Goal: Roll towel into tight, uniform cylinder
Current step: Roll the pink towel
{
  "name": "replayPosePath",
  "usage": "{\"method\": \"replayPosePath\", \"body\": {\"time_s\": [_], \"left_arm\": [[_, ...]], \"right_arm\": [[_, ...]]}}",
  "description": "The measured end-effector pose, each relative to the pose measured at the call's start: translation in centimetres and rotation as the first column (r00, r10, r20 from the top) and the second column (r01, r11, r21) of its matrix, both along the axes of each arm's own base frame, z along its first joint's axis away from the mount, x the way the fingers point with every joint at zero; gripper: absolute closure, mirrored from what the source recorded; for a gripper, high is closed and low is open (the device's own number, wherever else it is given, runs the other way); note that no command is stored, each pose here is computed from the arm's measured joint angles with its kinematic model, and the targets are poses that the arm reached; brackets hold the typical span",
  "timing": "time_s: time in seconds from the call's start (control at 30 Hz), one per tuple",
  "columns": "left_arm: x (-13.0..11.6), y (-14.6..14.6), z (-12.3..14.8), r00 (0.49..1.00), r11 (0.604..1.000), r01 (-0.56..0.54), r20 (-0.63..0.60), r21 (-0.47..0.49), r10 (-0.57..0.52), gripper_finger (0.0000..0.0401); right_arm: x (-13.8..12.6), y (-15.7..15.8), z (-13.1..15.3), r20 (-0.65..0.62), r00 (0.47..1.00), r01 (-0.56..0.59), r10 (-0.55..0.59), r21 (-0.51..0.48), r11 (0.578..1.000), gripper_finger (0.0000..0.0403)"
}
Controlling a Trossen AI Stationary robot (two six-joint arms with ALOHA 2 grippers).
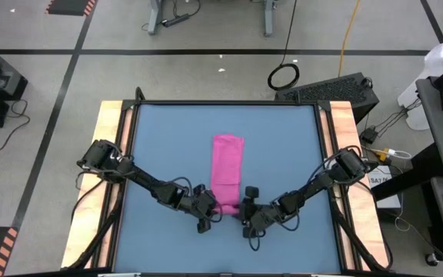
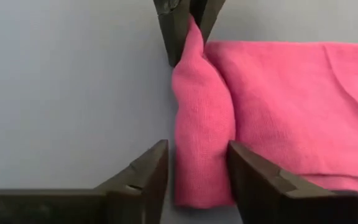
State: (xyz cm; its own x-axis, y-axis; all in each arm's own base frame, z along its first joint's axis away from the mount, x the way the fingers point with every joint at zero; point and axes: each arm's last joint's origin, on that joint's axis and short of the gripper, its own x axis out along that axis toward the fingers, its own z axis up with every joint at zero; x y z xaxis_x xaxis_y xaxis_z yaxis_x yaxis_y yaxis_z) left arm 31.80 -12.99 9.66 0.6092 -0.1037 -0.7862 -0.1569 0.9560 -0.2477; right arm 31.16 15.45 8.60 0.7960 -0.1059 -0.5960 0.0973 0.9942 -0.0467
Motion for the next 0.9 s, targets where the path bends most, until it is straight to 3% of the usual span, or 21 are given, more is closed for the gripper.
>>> {"method": "replayPosePath", "body": {"time_s": [0.2,0.5,0.67,0.83,0.9], "left_arm": [[-0.1,-0.3,0.1,1.0,0.999,0.012,0.021,0.051,-0.013,0.0347],[-1.6,-2.5,3.4,0.977,0.966,0.132,0.133,0.221,-0.164,0.0233],[-3.1,-5.0,3.9,0.953,0.881,0.129,0.187,0.455,-0.236,0.019],[-4.1,-7.1,3.0,0.938,0.824,0.116,0.213,0.555,-0.275,0.0177],[-4.2,-7.5,2.2,0.933,0.782,0.124,0.196,0.611,-0.301,0.0177]], "right_arm": [[0.0,0.0,-0.1,-0.013,1.0,0.014,-0.013,0.068,0.998,0.032],[0.4,-0.3,0.0,-0.047,0.998,0.057,-0.046,0.278,0.959,0.0364],[0.6,-0.9,-0.1,-0.084,0.995,0.09,-0.062,0.384,0.919,0.036],[1.0,-1.4,-0.1,-0.119,0.992,0.095,-0.044,0.468,0.878,0.0358],[1.0,-1.7,-0.2,-0.13,0.991,0.099,-0.04,0.491,0.866,0.0358]]}}
